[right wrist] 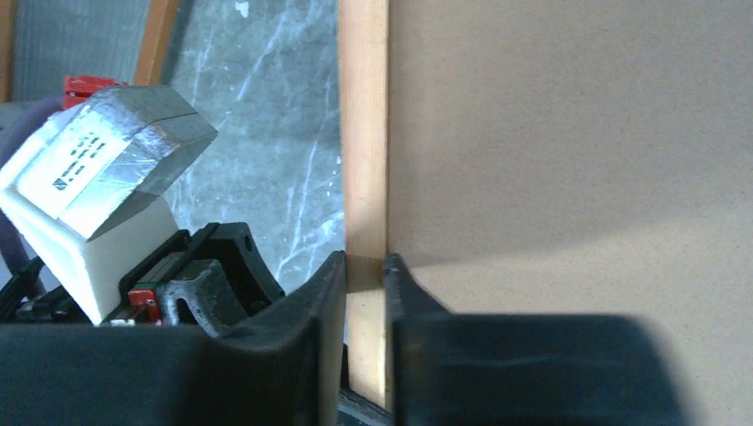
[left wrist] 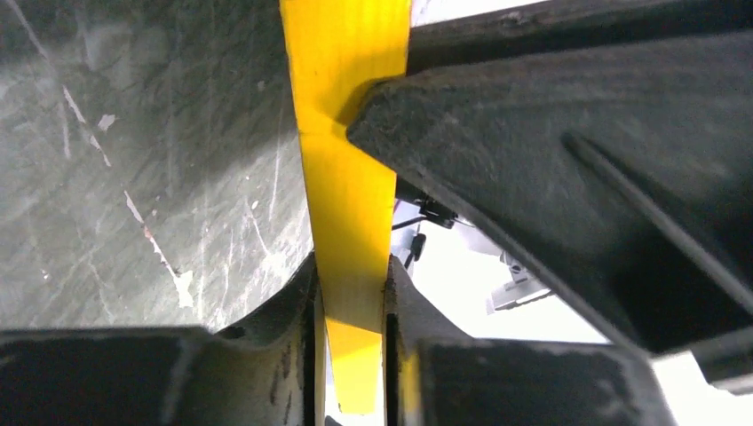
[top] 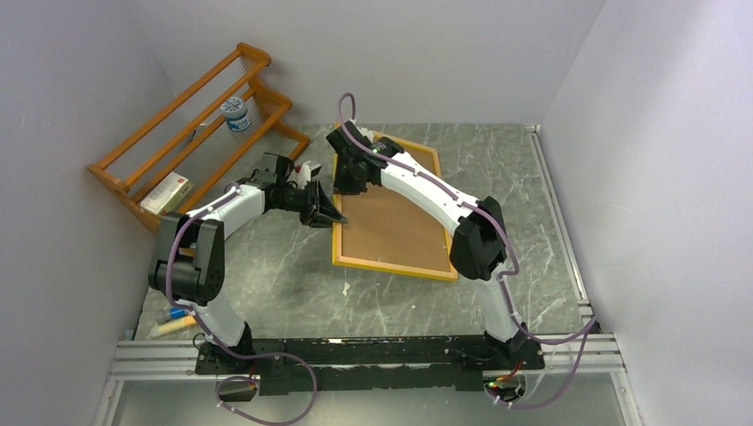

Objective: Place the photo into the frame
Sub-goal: Turn over the photo frame at the center of the board.

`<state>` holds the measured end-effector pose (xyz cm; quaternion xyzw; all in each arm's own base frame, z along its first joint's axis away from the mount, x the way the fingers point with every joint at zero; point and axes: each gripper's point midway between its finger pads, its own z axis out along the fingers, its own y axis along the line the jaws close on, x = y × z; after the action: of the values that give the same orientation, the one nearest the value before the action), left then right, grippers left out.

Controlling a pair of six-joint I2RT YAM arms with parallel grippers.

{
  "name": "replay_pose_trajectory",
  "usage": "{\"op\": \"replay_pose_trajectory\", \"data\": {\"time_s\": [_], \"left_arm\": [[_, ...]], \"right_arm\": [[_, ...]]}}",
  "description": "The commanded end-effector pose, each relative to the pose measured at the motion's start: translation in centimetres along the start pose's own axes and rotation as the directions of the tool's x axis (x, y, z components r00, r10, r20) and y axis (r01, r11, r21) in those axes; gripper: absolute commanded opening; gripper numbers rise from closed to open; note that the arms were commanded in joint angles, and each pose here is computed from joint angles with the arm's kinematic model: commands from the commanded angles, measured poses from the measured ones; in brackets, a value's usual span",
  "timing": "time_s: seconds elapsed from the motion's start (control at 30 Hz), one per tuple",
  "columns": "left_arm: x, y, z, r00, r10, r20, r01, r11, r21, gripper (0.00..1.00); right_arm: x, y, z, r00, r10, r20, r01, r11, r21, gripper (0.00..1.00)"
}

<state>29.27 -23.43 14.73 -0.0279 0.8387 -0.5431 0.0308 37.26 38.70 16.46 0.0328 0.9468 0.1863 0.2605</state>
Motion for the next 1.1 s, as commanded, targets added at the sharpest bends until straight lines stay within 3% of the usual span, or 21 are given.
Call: {"op": "replay_pose_trajectory", "data": {"time_s": [0.0, 0.1, 0.23, 0.37, 0.57, 0.83, 1.07], "left_arm": [[-0.7, -1.7, -1.1, 0.995, 0.088, 0.046, -0.086, 0.995, -0.052, 0.09], [-1.4, -2.6, -2.2, 0.987, 0.149, 0.058, -0.14, 0.982, -0.13, 0.03], [-2.9, -3.4, -4.6, 0.965, 0.254, 0.062, -0.225, 0.927, -0.3, 0.02], [-5.9, -6.4, -7.5, 0.929, 0.362, 0.07, -0.301, 0.855, -0.423, 0.03], [-9.0, -9.4, -10.6, 0.836, 0.544, 0.073, -0.425, 0.726, -0.541, 0.03], [-10.0, -12.4, -12.3, 0.734, 0.677, 0.056, -0.494, 0.588, -0.641, 0.02], [-7.2, -16.0, -10.6, 0.563, 0.822, -0.082, -0.607, 0.344, -0.717, 0.03]], "right_arm": [[-3.8, 2.6, -4.6, 0.989, 0.057, 0.134, -0.043, 0.993, -0.107, 0.39], [-4.7, 1.3, -6.0, 0.981, 0.054, 0.185, -0.042, 0.997, -0.067, 0.58], [-6.6, -1.0, -9.4, 0.963, 0.078, 0.257, -0.065, 0.996, -0.056, 0.67], [-8.3, -2.6, -13.0, 0.942, 0.148, 0.3, -0.116, 0.986, -0.123, 0.68], [-10.2, -5.3, -17.0, 0.879, 0.321, 0.353, -0.252, 0.941, -0.226, 0.69], [-11.0, -5.4, -19.4, 0.836, 0.408, 0.368, -0.326, 0.908, -0.264, 0.72], [-11.3, -2.9, -18.9, 0.868, 0.396, 0.3, -0.296, 0.897, -0.328, 0.83]]}}
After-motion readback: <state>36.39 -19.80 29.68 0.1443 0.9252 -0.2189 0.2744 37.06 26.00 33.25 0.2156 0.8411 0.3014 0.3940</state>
